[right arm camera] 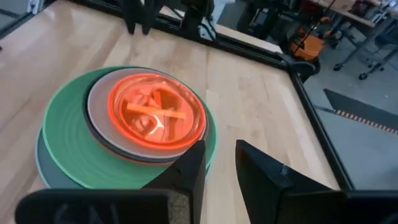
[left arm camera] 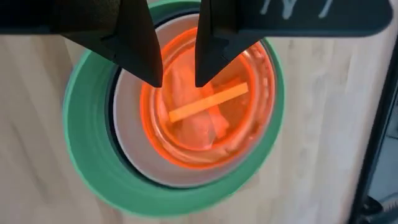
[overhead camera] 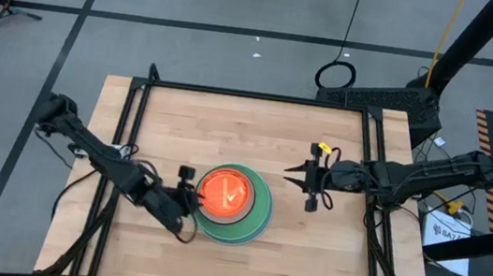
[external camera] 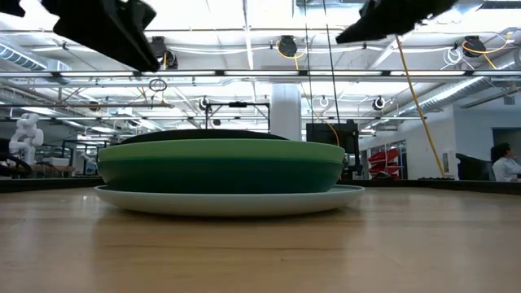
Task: Stack plastic plates
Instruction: Return to Home Position
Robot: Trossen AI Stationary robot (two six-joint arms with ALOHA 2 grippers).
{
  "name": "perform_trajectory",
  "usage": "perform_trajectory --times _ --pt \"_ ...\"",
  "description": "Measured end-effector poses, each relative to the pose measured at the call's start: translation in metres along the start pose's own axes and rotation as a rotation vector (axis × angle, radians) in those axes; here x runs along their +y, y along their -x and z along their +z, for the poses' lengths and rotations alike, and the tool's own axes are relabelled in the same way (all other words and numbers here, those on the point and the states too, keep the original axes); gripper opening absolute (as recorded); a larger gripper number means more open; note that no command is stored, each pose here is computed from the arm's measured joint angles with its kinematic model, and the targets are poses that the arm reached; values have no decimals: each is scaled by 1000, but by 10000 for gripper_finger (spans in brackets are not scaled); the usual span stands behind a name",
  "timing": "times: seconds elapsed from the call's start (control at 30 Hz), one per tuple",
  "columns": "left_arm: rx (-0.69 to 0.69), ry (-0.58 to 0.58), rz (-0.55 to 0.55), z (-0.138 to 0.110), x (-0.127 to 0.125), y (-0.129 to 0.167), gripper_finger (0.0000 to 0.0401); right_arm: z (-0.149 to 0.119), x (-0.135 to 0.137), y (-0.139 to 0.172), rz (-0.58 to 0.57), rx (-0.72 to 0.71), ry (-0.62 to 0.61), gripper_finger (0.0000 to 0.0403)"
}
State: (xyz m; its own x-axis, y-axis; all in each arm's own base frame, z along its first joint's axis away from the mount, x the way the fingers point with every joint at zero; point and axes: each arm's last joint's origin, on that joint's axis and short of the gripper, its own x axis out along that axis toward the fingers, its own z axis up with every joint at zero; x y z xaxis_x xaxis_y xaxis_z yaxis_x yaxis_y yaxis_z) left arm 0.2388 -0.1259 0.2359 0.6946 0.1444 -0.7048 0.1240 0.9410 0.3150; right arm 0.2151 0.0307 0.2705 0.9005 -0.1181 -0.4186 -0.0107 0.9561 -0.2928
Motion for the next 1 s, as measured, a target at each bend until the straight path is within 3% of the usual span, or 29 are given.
perform_trajectory --times 0.43,1.0 --pt "-292 154 57 -75 53 44 102 -47 -4 46 -43 -206 -59 81" --pt "-675 359 112 -153 76 77 102 -106 -3 85 -66 -425 -106 81"
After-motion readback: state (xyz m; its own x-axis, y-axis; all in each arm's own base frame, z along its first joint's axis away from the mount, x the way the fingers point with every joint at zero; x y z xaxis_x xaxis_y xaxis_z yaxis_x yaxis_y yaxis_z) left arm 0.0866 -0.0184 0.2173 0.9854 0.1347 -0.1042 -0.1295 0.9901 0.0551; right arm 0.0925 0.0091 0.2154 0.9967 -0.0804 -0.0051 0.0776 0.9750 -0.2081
